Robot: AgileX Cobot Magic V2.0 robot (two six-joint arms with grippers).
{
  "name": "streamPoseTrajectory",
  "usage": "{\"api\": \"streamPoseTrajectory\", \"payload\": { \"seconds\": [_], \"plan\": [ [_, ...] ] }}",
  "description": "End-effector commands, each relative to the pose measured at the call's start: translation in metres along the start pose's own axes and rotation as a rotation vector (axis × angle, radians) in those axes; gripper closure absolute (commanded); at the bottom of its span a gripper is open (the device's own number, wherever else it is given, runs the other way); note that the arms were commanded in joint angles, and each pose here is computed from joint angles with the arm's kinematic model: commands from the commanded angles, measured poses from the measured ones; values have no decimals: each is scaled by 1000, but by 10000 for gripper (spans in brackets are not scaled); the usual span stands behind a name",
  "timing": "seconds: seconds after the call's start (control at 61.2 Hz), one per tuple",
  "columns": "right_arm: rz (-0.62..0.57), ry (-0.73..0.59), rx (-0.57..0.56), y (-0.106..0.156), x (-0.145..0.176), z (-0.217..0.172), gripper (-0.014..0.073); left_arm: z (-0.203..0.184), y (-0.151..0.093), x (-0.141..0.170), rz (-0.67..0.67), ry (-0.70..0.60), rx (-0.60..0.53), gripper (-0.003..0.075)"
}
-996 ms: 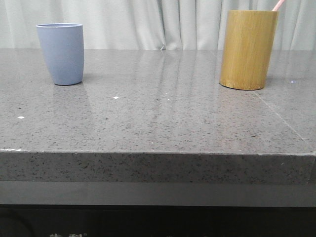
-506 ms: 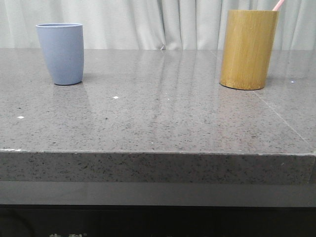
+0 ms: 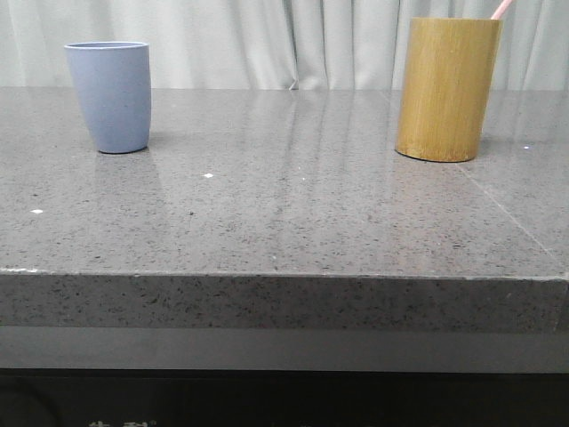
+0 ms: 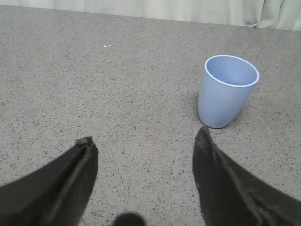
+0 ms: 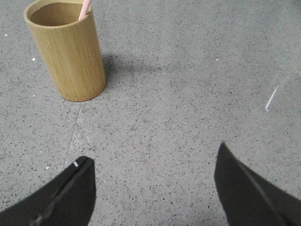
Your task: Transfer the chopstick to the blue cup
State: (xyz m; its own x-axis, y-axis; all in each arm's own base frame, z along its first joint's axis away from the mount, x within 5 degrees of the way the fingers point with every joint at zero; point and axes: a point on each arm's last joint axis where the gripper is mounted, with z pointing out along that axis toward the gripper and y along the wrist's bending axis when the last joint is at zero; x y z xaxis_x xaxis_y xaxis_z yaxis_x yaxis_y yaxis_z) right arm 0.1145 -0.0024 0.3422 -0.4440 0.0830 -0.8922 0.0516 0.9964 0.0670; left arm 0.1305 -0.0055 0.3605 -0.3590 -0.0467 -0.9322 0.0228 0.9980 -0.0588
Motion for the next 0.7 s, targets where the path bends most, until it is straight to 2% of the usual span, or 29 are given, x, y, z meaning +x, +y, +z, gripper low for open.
{"api": "streamPoseTrajectory", "payload": {
  "seconds": [0.0, 0.163, 0.343, 0.686],
  "plan": [
    [-15, -88, -24, 3, -14, -4, 36, -5, -4, -16, 0, -99, 30, 239],
    [-52, -67, -87, 11, -13, -5, 36, 0, -18, -23, 68, -65, 115, 239],
    [-129, -39, -164, 21, -14, -11, 36, 15, -32, -47, 106, 26, 168, 239],
    [-178, -29, -264, 33, -15, -17, 36, 88, -55, -91, 134, 185, 178, 239]
  ]
}}
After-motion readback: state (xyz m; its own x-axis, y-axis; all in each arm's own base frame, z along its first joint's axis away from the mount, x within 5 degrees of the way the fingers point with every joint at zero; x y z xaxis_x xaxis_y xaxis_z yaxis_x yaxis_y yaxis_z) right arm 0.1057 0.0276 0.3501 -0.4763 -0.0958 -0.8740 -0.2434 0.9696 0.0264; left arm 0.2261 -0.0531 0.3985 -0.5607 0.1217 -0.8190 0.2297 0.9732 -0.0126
